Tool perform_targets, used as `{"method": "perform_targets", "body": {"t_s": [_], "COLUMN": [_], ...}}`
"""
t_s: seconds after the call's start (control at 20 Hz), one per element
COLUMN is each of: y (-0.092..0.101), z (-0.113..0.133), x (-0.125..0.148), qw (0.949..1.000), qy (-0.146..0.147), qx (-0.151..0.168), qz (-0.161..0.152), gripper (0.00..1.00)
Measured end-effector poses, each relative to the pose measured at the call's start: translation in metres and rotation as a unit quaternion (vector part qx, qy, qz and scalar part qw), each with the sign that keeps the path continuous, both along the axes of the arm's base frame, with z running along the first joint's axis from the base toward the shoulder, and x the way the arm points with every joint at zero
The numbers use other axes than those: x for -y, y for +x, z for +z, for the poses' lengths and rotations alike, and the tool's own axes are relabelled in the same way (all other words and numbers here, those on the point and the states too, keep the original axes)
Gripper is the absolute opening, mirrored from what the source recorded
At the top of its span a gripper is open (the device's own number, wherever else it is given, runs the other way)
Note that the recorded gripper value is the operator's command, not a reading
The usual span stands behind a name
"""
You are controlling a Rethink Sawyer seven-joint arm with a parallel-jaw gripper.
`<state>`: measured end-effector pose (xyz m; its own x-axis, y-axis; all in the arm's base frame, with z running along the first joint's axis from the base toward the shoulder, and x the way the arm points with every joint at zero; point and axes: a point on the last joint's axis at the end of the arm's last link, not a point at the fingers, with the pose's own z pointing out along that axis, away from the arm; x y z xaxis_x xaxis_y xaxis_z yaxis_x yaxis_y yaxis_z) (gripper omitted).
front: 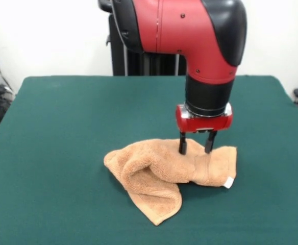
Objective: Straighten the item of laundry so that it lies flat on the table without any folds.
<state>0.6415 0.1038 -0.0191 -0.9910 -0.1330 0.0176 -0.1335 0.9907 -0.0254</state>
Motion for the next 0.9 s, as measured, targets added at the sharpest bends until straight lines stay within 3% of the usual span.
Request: {"method": "perform_targets", "body": {"t_s": [0.5, 0.9], "y": [0.020, 0.031], "z": [0.046, 0.068], "x": [-0.019, -0.009], "qw": [0.9992, 0.9996], "qy": [-0.002, -0.002], "qx": [0.036, 0.027], "qz": [0.014, 0.005], "gripper": [1.00, 1.00]}}
